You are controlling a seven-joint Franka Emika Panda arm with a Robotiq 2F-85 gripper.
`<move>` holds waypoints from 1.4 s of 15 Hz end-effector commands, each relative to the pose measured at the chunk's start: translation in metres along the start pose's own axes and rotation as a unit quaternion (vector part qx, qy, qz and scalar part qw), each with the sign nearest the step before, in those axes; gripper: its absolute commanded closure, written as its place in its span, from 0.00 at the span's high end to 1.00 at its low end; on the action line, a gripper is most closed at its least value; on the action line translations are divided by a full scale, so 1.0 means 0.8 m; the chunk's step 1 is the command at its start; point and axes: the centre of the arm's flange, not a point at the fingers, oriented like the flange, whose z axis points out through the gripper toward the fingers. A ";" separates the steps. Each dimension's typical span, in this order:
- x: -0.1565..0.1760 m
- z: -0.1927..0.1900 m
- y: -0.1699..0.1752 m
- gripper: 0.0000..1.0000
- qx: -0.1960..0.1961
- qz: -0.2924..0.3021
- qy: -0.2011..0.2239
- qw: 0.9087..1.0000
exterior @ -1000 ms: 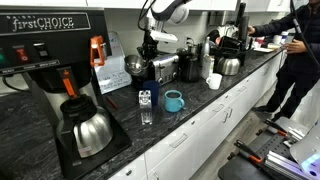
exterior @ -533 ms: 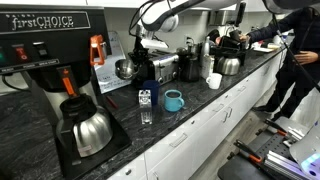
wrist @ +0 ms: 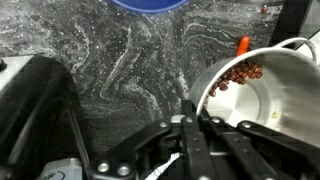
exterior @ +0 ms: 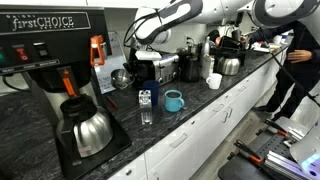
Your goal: Move the silver pot backwards.
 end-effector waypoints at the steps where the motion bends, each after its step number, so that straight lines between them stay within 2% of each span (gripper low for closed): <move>1: 0.021 0.027 -0.009 0.01 -0.011 -0.014 -0.006 1.000; 7: 0.013 0.077 0.004 0.01 -0.038 -0.025 -0.038 0.998; 12: 0.004 0.094 0.020 0.02 -0.043 -0.016 -0.071 0.996; 13: 0.005 0.092 0.019 0.31 -0.041 -0.017 -0.073 0.996; 14: 0.005 0.090 0.019 0.32 -0.039 -0.017 -0.077 0.996; 15: 0.006 0.088 0.018 0.38 -0.035 -0.017 -0.079 0.996; 21: 0.016 0.061 0.014 0.80 -0.021 -0.014 -0.064 0.998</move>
